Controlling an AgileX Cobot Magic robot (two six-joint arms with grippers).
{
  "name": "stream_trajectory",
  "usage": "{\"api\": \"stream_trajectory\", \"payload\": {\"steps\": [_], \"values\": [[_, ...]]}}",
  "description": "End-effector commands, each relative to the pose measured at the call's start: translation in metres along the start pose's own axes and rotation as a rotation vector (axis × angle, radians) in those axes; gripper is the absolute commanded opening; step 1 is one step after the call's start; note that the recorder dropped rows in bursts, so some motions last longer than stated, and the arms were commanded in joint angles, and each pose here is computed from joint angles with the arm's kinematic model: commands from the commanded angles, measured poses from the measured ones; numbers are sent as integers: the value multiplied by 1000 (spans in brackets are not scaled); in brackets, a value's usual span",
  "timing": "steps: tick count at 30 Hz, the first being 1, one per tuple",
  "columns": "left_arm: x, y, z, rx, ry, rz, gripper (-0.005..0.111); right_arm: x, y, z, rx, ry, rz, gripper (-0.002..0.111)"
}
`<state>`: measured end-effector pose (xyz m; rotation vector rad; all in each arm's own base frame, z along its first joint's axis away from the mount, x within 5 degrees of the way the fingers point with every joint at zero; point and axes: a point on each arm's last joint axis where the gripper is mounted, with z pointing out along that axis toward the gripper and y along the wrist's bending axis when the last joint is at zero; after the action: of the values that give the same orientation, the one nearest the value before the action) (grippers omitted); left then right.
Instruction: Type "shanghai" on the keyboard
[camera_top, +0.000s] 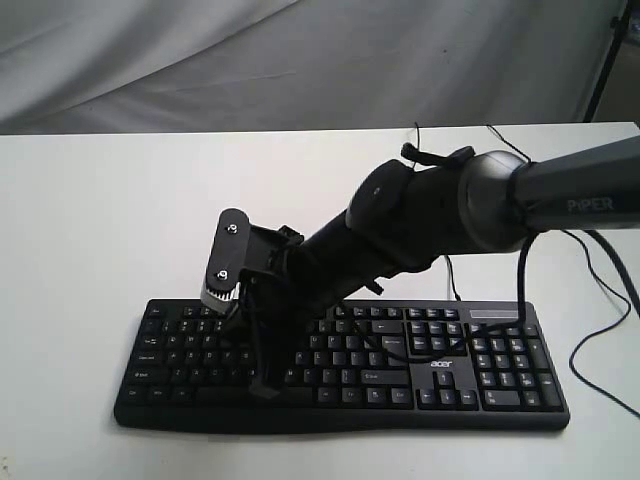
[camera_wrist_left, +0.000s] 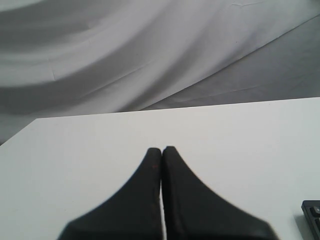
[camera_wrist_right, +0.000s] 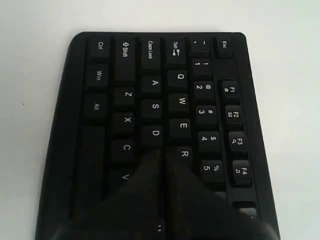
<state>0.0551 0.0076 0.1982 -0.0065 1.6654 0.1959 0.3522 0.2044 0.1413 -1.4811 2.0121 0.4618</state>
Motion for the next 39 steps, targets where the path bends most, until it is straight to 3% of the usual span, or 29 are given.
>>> {"api": "stream_trajectory", "payload": {"steps": [1, 39], "values": [[2, 0, 1, 5, 5, -3, 1, 0, -1, -4, 4, 33, -7, 0], [2, 0, 1, 5, 5, -3, 1, 7, -2, -3, 11, 95, -19, 0]]}}
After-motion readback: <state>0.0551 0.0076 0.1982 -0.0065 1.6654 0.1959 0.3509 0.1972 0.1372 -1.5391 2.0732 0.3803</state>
